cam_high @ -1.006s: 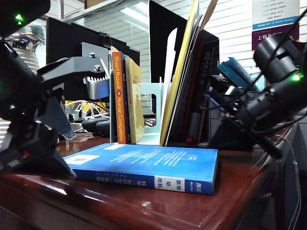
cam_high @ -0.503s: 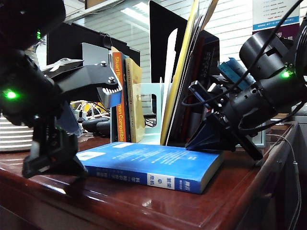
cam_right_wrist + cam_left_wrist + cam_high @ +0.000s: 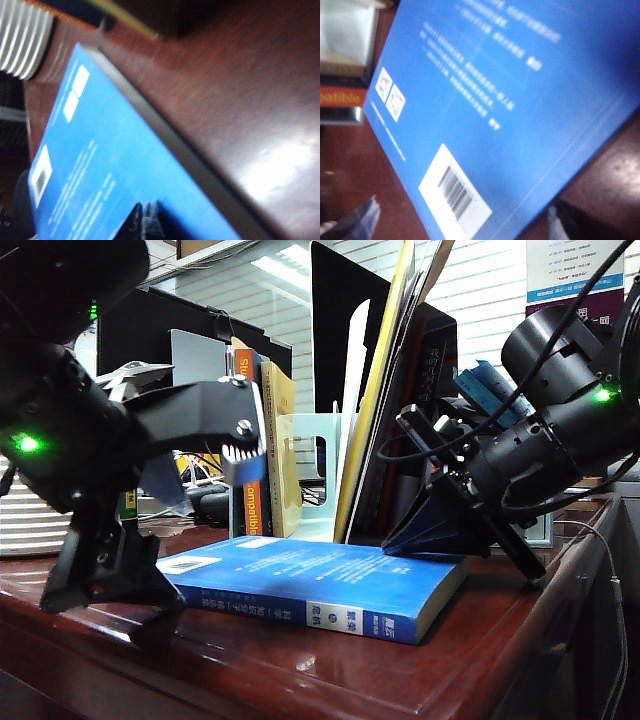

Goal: Pick up the blue book and put it on the bookshelf.

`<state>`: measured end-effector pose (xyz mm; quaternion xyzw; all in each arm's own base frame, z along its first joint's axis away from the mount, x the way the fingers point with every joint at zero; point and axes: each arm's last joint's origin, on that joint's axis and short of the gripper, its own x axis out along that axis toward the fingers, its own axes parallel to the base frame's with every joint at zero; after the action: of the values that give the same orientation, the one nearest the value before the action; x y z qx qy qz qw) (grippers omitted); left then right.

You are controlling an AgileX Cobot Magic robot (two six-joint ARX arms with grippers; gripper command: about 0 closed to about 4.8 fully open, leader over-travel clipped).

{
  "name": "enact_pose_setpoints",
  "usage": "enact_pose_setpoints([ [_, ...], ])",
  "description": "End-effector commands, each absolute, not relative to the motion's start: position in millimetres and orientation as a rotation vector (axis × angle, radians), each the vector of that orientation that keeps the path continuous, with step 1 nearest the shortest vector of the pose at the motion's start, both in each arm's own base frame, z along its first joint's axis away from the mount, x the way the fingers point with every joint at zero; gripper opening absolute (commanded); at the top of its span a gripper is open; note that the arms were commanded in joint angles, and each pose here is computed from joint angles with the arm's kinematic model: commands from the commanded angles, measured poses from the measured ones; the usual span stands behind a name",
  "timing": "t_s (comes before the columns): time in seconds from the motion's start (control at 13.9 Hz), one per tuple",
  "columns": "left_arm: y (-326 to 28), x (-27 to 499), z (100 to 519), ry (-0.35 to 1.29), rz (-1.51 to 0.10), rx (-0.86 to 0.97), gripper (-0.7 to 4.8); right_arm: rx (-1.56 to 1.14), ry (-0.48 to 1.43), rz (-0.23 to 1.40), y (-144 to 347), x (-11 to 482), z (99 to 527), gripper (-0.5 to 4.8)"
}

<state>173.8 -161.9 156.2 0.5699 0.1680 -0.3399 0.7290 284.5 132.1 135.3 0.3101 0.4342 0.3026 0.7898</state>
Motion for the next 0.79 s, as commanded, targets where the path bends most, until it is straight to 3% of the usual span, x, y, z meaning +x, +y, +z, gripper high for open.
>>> enact_pose_setpoints([
  [0.07,-166,166,148,0.382,-0.781,1.314,4.79,0.673,0.941,0.683,133,284,137,-0.06],
  [0.36,-174,172,162,0.232,-0.679,1.260,4.79,0.673,0.941,0.683,133,284,137,-0.06],
  [0.79,-176,174,165,0.218,-0.660,1.189,4.79,0.670,0.940,0.687,133,284,137,-0.06],
])
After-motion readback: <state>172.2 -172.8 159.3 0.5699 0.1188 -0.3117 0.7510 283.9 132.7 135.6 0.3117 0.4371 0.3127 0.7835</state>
